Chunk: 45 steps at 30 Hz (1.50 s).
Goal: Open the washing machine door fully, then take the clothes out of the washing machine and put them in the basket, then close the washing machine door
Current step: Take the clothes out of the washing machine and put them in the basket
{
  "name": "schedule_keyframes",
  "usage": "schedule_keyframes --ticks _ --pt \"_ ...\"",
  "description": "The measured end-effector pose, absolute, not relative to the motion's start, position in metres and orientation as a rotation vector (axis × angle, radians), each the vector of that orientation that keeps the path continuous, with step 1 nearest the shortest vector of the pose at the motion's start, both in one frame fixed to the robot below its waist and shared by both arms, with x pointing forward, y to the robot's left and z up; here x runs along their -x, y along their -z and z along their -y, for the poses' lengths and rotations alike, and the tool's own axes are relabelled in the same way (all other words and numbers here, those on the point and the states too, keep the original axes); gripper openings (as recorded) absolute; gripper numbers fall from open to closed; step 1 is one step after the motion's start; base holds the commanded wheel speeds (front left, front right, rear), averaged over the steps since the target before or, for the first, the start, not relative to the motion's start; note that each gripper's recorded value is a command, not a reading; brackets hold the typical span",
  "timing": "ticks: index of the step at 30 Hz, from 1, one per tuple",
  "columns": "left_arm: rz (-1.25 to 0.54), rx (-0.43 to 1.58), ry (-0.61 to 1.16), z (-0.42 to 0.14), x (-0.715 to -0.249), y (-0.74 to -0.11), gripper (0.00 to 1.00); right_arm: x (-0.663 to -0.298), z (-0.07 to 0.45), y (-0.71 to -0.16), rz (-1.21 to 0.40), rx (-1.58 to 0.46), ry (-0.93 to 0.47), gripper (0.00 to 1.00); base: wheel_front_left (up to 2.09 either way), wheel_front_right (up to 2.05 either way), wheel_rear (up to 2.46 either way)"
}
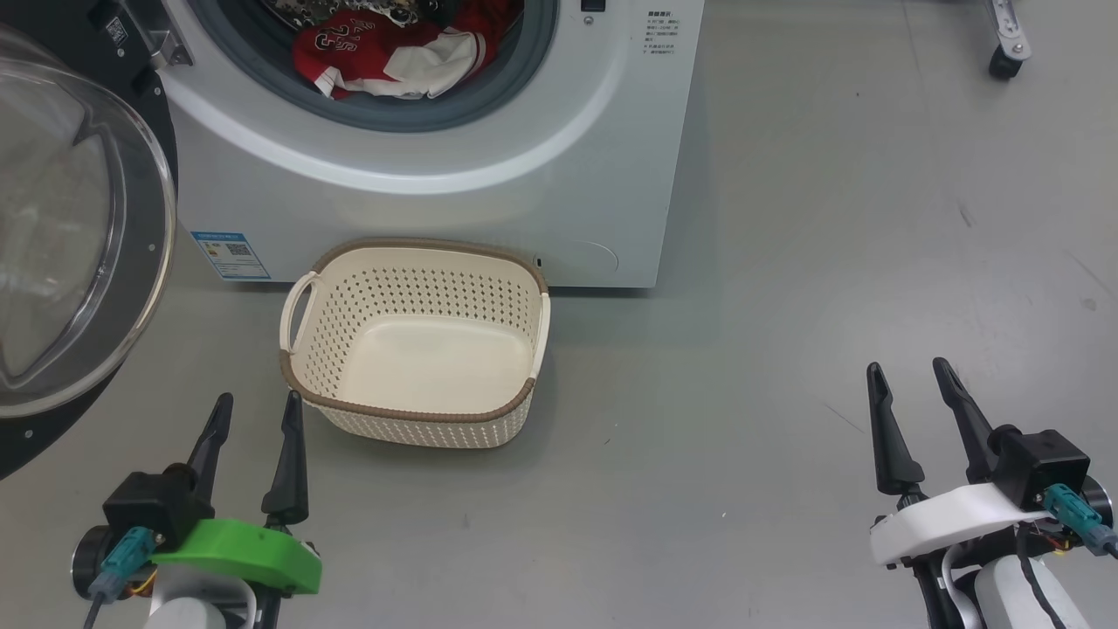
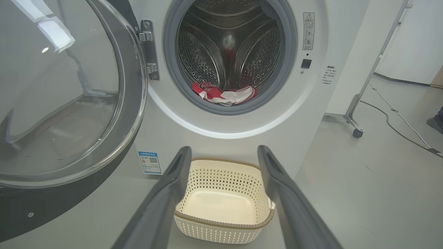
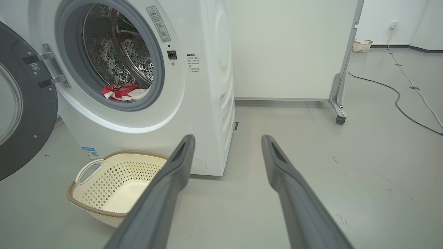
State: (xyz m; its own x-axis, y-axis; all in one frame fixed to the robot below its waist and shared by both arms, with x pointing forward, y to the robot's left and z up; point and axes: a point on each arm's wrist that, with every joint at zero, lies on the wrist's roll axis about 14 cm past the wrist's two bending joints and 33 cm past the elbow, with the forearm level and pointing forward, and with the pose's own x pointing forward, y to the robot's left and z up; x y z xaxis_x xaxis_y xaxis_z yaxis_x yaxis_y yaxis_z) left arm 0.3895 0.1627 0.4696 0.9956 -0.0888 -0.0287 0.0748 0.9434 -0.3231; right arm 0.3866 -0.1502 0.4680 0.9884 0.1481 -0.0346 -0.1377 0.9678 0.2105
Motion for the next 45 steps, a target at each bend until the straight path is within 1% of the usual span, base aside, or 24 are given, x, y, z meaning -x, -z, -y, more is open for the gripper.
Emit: schedule_keyframes --ticks 14,25,35,45 --pt "-0.035 0.314 0.088 -0.162 -0.390 -0.472 1.00 -0.387 0.150 -0.466 -0.055 -0.214 -0.142 1.00 0.00 0.00 0.00" --pt "-0.006 0.340 0.077 -0.164 -0.391 -0.480 1.00 -0.388 0.149 -0.465 -0.058 -0.217 -0.142 1.00 0.18 -0.18 0.00" --pt "0.001 0.340 0.069 -0.167 -0.390 -0.482 1.00 -0.388 0.147 -0.465 -0.059 -0.220 -0.144 1.00 0.53 -0.53 0.00" --pt "0.007 0.343 0.065 -0.168 -0.388 -0.484 1.00 -0.388 0.146 -0.465 -0.060 -0.221 -0.146 1.00 0.92 -0.92 0.00"
